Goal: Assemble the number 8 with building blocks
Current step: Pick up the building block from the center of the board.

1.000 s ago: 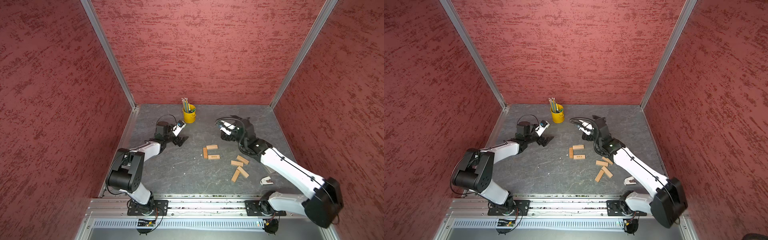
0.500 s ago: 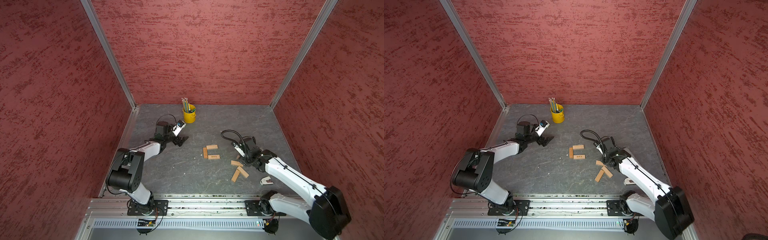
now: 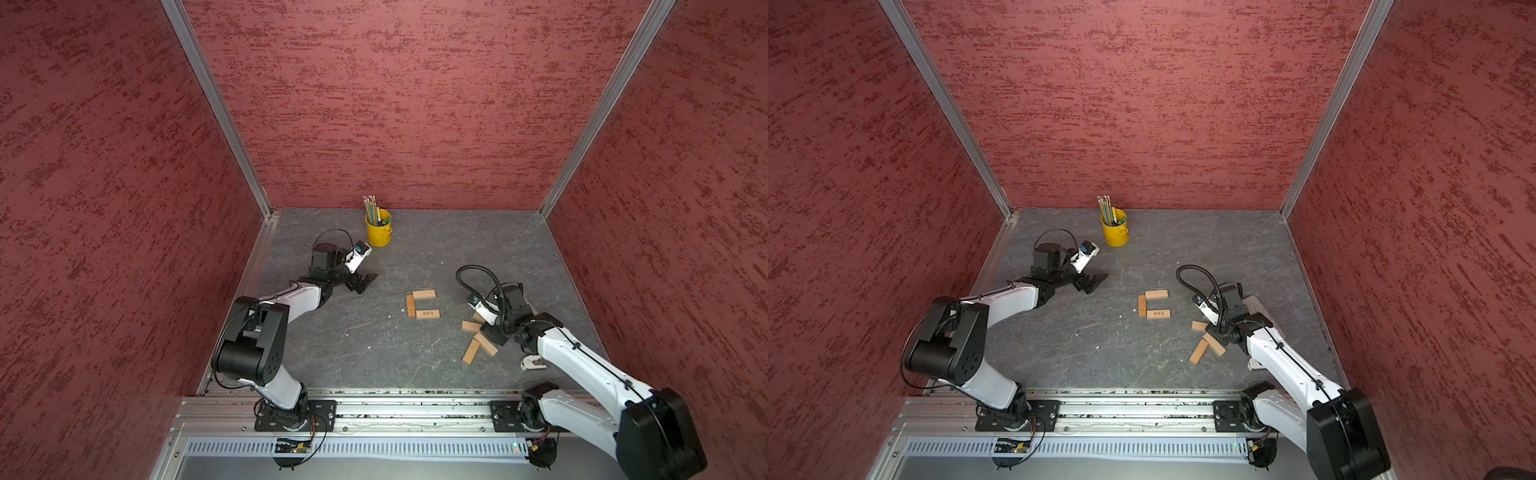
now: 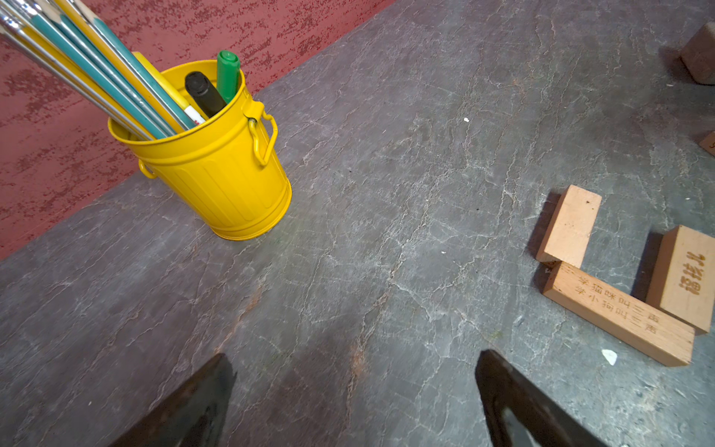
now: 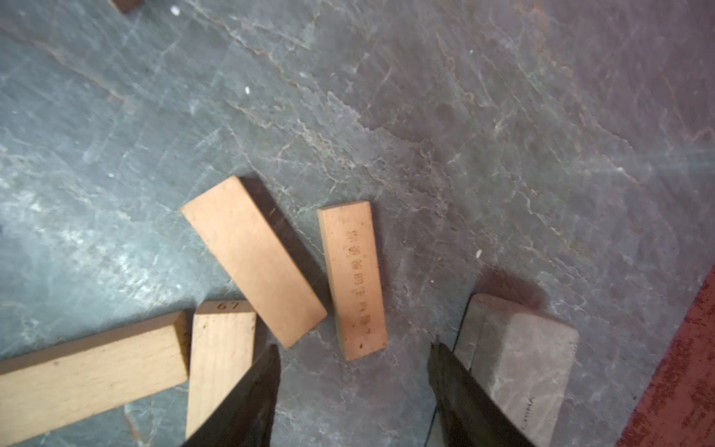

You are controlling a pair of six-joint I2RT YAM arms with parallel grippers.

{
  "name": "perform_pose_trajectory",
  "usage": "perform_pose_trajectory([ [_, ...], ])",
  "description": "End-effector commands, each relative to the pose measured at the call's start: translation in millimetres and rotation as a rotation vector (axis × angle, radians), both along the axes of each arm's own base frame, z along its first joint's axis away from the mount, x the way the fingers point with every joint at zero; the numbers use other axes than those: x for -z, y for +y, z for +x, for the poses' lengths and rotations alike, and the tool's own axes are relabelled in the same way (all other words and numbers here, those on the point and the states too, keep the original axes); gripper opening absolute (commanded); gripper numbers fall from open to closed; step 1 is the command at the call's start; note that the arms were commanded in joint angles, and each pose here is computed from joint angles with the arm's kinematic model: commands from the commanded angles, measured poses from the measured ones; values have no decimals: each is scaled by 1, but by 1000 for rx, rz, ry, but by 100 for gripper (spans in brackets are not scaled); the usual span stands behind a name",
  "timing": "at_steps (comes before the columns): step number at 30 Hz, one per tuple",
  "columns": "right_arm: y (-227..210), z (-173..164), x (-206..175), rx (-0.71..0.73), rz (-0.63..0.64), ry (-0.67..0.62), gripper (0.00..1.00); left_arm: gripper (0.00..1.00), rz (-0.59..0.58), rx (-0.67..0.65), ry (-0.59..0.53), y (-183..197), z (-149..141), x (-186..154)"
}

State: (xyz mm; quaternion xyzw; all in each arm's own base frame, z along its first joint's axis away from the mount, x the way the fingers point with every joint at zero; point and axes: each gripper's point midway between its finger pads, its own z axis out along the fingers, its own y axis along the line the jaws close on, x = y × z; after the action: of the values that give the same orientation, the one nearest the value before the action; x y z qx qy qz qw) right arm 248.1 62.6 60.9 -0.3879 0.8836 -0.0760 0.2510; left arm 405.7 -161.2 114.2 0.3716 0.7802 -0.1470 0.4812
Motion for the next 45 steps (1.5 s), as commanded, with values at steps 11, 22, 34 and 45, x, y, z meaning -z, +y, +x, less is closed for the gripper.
perform_pose_trajectory([
  [11, 9, 30, 6, -19, 73, 46, 60, 99, -15, 6, -12, -2, 2, -8],
  [22, 14, 32, 14, -34, 116, 98, 58, 99, -20, -1, -19, 1, 2, -10],
  [34, 13, 16, 41, -64, 106, 158, 57, 99, -26, -2, -20, 2, 3, -11],
  [45, 5, 9, 56, -12, 100, 166, 36, 99, -43, 2, -14, 6, 3, -11],
])
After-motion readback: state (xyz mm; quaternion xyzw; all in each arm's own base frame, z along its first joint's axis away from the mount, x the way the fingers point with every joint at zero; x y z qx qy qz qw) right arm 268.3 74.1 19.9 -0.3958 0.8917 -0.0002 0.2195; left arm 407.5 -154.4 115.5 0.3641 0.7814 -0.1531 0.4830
